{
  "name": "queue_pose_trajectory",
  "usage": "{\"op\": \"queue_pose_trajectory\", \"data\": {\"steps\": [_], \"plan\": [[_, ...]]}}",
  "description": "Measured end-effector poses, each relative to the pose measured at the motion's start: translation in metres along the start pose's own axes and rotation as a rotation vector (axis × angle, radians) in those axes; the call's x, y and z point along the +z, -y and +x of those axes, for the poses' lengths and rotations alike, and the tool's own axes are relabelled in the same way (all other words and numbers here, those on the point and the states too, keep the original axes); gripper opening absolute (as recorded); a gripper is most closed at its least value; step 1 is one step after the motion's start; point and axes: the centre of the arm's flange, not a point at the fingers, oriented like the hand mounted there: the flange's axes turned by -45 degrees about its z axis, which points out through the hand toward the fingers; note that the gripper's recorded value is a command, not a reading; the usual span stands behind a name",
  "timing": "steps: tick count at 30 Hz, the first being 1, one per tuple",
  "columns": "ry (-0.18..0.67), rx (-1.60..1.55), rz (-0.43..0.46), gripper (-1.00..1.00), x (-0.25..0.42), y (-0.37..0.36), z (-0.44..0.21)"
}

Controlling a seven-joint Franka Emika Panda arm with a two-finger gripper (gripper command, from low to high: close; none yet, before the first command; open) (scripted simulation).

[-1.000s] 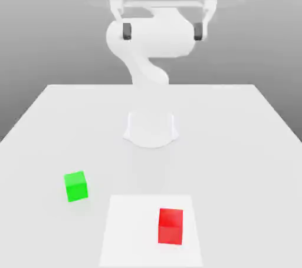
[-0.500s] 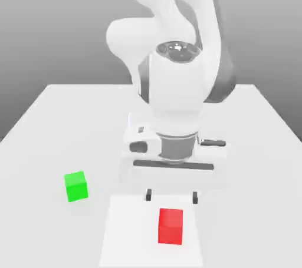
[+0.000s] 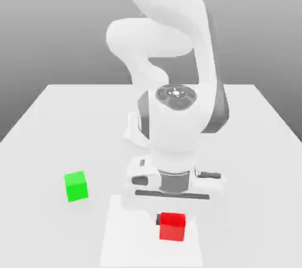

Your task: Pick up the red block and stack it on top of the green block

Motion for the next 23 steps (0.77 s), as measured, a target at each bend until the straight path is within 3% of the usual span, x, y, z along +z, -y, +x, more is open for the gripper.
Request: {"op": "queue_pose_trajectory", "data": {"steps": [2, 5, 12, 20, 21, 23], "plan": [[0.0, 0.02, -0.003, -1.0, -0.02, -0.008, -0.002], [-0.002, 0.292, -0.025, -1.0, -0.037, -0.103, -0.016], [-0.001, 0.826, -0.01, -1.0, -0.06, -0.232, -0.107], [0.0, 0.903, 0.001, -1.0, -0.001, -0.246, -0.122], [0.0, 0.902, 0.0, 1.0, 0.004, -0.245, -0.122], [0.0, 0.902, 0.0, 1.0, 0.004, -0.245, -0.122]]}}
